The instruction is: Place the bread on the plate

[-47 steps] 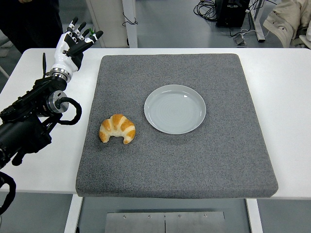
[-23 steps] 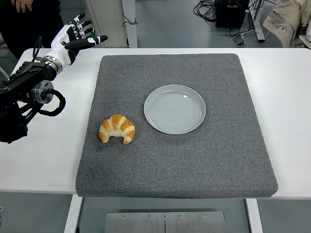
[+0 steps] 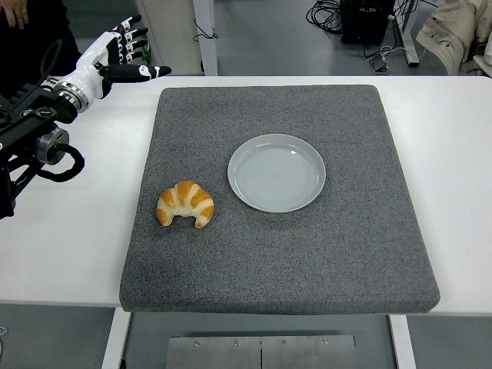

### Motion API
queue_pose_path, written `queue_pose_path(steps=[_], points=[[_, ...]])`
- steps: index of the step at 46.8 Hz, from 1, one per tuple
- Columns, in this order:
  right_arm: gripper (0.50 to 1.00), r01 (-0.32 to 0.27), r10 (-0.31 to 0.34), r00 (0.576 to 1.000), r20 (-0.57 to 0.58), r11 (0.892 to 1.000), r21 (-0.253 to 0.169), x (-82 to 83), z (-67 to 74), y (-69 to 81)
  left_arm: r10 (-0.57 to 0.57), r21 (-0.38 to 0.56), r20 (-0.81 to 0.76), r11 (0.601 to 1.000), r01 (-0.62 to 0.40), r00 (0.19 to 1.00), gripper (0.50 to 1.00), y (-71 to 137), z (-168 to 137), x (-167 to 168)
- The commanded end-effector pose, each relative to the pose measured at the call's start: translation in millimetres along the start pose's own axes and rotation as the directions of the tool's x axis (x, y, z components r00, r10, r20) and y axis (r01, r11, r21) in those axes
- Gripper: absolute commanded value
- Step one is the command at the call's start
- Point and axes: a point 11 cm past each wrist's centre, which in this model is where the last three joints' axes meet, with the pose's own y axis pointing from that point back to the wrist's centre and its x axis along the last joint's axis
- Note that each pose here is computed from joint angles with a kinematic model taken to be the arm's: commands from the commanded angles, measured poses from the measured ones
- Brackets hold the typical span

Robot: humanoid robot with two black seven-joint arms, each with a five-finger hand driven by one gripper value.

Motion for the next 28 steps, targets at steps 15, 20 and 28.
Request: queue_pose_path(steps=[15, 20, 28], points=[[1.0, 0.0, 0.0, 1.0, 0.0, 1.0, 0.0, 0.0, -0.1, 0.0, -0.074, -0.01, 0.159, 0.997, 0.077, 0.984, 0.961, 16.6, 7.7, 0.3], [1.0, 0.001, -0.001, 1.0, 0.001, 1.0, 0.0, -0.1, -0.1, 0.0, -0.083, -0.013, 0.163, 0.996, 0.086, 0.983, 0.961, 17.0, 9.0, -2.2], [1.0, 0.0, 0.0, 1.0, 0.0, 1.0, 0.0, 0.0, -0.1, 0.0, -0.105, -0.028, 0.167, 0.993, 0.111, 0.98, 0.966, 23.4, 15.7, -4.8]])
